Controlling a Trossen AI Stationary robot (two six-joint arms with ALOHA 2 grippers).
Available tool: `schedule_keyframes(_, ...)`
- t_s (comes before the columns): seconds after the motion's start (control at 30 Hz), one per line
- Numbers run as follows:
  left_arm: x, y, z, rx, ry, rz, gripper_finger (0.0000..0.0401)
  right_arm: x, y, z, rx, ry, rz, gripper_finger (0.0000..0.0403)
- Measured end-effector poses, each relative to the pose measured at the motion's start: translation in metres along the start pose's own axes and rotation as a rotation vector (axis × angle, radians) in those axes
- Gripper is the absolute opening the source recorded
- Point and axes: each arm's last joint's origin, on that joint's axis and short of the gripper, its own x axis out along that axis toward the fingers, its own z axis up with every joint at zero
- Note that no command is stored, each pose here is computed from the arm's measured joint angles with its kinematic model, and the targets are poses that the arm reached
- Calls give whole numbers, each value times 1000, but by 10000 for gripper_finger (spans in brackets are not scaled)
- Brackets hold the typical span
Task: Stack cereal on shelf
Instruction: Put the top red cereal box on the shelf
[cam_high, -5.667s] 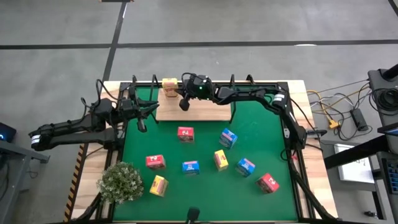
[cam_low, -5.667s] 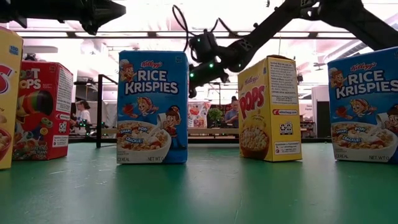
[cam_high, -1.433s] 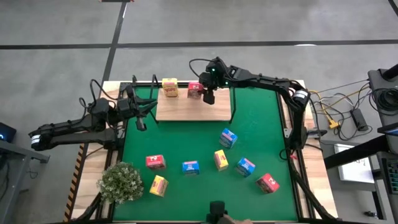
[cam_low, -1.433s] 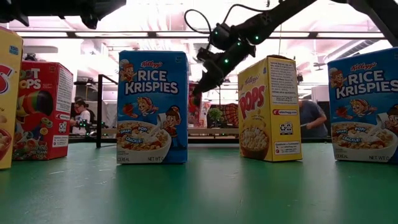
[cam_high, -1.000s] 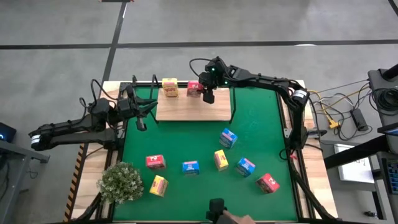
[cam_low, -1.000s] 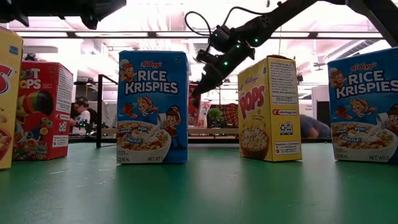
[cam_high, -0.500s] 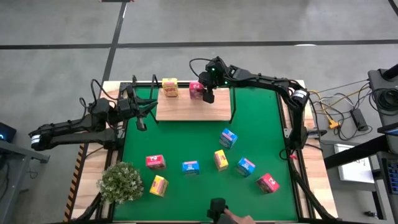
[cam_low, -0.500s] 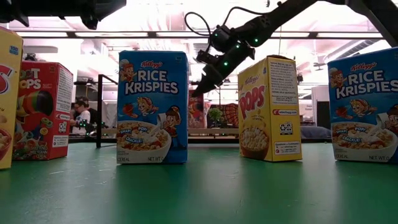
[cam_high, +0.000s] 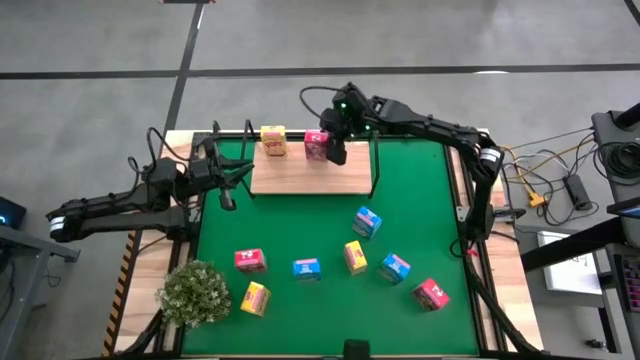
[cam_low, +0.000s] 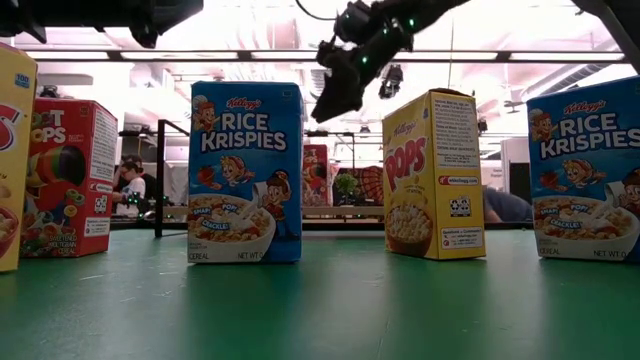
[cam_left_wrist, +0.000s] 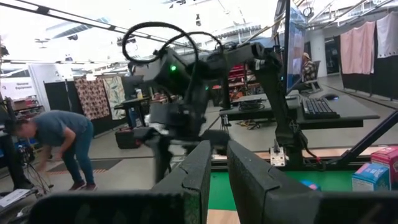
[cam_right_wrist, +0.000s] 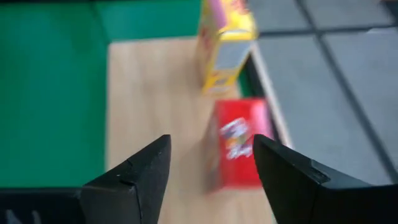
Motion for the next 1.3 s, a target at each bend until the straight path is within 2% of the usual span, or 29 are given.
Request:
schedule_keyframes(0.2, 0, 0, 0, 0, 0, 0, 36, -1, 17, -13, 28, 183, 62, 135)
schedule_keyframes(0.33, 0, 0, 0, 0, 0, 0, 36, 10, 14, -26, 27, 264, -82, 67)
schedule_keyframes(0.47, 0, 0, 0, 0, 0, 0, 36, 21, 6, -32, -5, 253, -177, 16)
schedule_keyframes(0.87, 0, 0, 0, 0, 1, 0, 36, 37, -10, -28, -36, 133, -238, 13)
schedule_keyframes(1.1, 0, 0, 0, 0, 1, 0, 36, 41, -11, -32, -29, 157, -234, 13)
schedule_keyframes(1.3, 0, 0, 0, 0, 5, -1, 36, 28, -6, -28, 9, 190, -186, 13)
